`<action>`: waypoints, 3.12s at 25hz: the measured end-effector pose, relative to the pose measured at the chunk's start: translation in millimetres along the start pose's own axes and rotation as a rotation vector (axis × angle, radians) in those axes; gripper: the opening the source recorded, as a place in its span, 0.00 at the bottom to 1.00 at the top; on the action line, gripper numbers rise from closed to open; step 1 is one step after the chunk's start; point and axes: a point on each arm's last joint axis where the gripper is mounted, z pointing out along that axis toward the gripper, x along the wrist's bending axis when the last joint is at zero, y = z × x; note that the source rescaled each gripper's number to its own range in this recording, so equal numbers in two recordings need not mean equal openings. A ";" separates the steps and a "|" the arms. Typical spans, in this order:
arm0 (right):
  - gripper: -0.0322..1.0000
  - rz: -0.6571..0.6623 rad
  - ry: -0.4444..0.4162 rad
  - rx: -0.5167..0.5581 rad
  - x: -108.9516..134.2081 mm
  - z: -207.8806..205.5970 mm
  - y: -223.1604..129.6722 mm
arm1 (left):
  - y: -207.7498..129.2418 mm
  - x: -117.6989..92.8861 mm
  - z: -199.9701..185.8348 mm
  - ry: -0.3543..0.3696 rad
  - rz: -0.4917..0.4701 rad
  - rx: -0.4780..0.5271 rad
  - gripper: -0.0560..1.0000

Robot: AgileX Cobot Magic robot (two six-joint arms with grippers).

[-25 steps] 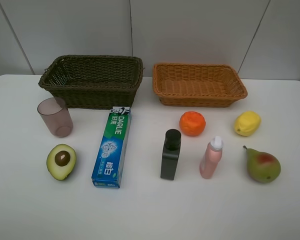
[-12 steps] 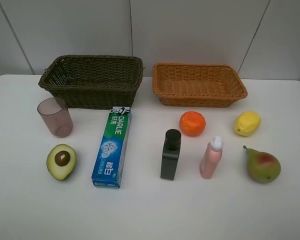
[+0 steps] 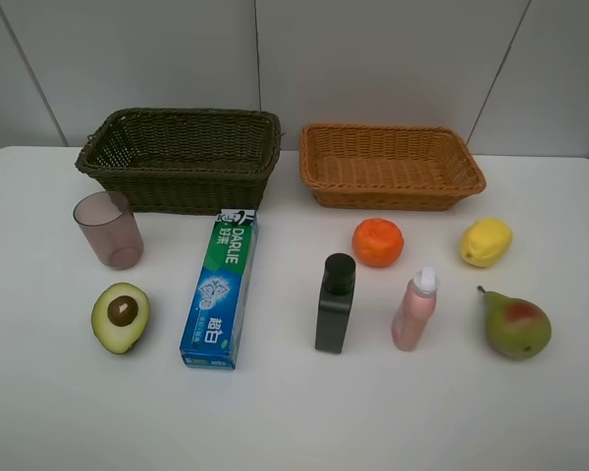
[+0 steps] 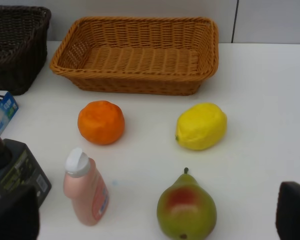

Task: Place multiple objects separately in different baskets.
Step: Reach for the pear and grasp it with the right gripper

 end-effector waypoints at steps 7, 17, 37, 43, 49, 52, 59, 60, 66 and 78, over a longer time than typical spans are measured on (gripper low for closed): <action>1.00 0.000 0.000 0.000 0.0 0.0 0.0 | 0.0 0.0 0.0 0.000 0.000 0.000 0.98; 1.00 0.000 0.000 0.000 0.0 0.0 0.0 | 0.0 0.0 0.0 0.000 0.000 0.000 0.98; 1.00 0.056 0.014 0.303 -11.5 53.3 65.3 | 0.0 0.0 0.0 0.000 0.000 0.000 0.98; 1.00 0.083 0.025 0.509 -18.6 102.6 75.8 | 0.0 0.0 0.0 0.000 0.000 0.000 0.98; 1.00 0.105 0.032 0.716 -24.8 150.9 65.8 | 0.0 0.0 0.0 0.000 0.000 0.000 0.98; 1.00 0.089 0.016 0.795 -29.5 170.9 58.0 | 0.0 0.0 0.0 0.000 0.000 0.000 0.98; 1.00 0.039 -0.018 0.887 -38.4 203.8 43.8 | 0.0 0.0 0.0 0.000 0.000 0.000 0.98; 1.00 0.039 -0.019 0.889 -38.9 208.0 42.5 | 0.0 0.0 0.0 0.000 0.000 0.000 0.98; 1.00 0.044 -0.016 0.937 -41.2 230.7 30.0 | 0.0 0.0 0.0 0.000 0.000 0.000 0.98; 1.00 0.037 0.011 1.084 -38.3 267.3 -3.1 | 0.0 0.0 0.0 0.000 0.000 0.000 0.98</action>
